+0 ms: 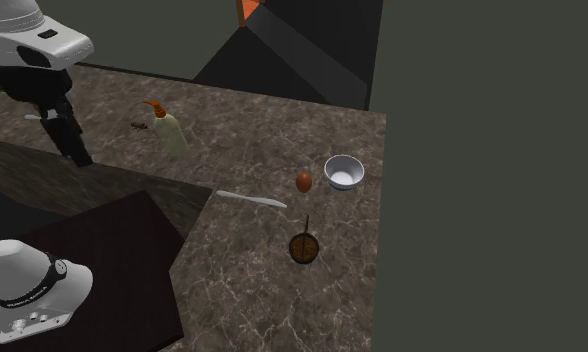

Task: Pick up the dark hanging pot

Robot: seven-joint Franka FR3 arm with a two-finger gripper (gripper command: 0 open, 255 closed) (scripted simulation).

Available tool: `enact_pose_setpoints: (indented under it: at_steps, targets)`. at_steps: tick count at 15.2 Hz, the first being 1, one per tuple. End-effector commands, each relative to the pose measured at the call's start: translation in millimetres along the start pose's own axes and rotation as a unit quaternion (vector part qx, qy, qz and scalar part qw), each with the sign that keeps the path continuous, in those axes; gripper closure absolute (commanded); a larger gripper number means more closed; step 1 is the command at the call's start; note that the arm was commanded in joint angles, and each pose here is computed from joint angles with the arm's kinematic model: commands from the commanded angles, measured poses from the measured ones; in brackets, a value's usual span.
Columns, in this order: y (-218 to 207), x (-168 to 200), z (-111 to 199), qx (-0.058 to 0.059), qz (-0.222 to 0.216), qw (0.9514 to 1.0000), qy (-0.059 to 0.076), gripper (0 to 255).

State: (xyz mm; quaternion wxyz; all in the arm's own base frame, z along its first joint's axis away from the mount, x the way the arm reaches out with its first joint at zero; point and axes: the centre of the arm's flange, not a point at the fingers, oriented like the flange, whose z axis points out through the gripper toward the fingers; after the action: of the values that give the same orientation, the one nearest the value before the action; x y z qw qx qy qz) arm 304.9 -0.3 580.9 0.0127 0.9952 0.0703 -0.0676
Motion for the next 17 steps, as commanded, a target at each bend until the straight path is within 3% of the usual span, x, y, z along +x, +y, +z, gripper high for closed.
enact_pose_setpoints:
  at_steps: [1, 9, 17]
  targets:
    - [0, 0, 0, 0.0, 0.0, 1.0, 0.0, 0]
    - [77, 47, 50, -0.002, -0.084, 0.9963, 0.018, 0]
    - [144, 109, 97, -0.003, -0.167, 0.9853, 0.035, 0]
